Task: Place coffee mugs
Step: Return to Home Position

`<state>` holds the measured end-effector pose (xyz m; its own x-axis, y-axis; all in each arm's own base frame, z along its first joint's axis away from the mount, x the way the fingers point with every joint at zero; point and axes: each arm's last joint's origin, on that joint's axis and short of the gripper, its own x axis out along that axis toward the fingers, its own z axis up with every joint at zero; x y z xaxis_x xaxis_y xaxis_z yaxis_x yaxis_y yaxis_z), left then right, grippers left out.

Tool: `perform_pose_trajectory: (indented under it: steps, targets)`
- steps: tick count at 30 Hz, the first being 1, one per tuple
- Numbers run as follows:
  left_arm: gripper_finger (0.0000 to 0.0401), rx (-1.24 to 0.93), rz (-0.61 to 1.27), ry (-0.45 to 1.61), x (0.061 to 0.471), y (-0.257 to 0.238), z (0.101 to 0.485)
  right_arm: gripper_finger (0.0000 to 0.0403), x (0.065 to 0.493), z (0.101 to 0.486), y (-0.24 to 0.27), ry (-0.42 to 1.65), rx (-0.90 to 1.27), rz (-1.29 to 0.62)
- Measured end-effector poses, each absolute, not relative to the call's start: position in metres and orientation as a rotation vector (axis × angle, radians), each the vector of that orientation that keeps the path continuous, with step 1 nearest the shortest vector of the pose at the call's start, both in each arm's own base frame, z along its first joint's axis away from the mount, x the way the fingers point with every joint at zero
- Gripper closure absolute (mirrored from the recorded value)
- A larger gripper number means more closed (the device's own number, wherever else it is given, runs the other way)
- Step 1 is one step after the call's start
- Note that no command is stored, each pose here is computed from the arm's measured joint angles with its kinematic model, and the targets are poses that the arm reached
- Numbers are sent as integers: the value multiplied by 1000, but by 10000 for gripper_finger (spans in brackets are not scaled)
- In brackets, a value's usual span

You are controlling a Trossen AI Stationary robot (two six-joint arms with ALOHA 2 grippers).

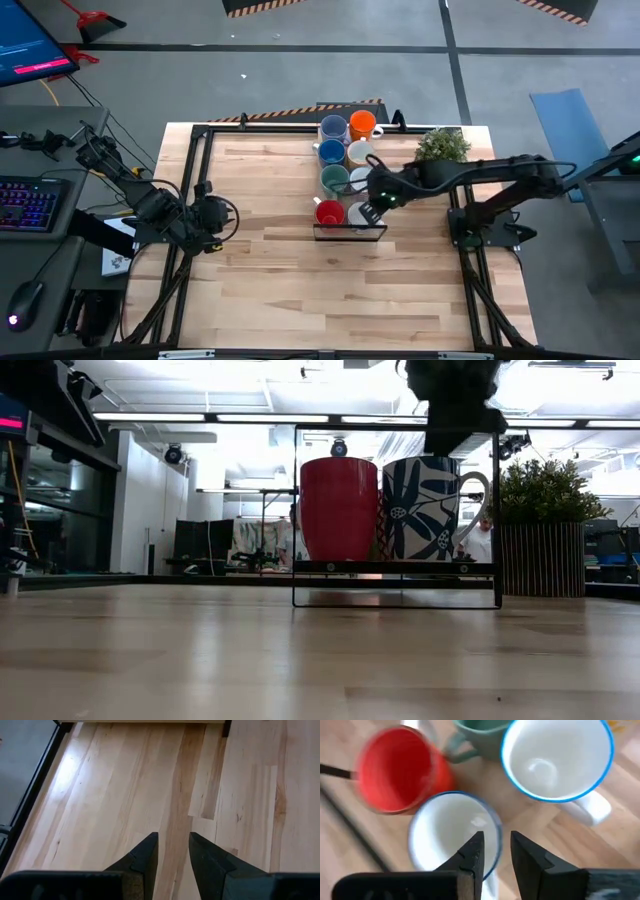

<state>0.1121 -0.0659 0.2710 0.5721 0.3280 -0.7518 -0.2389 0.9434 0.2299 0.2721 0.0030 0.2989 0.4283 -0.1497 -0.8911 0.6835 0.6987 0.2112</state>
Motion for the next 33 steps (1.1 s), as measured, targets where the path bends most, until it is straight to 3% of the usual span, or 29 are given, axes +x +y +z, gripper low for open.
perform_pose_trajectory:
  steps: [8,15,22,26,33]
  targets:
    - [302,100,289,939,112,-67,270,328,241,336,13,903,607,-350]
    - [302,99,289,939,112,-67,270,328,210,359,40,769,293,-286]
    - [302,99,289,939,112,-67,270,329,199,363,72,650,-52,-354]
    - [302,100,289,939,112,-67,270,329,201,339,77,611,-47,-348]
    - [302,99,288,939,112,-67,270,329,199,275,75,505,34,-178]
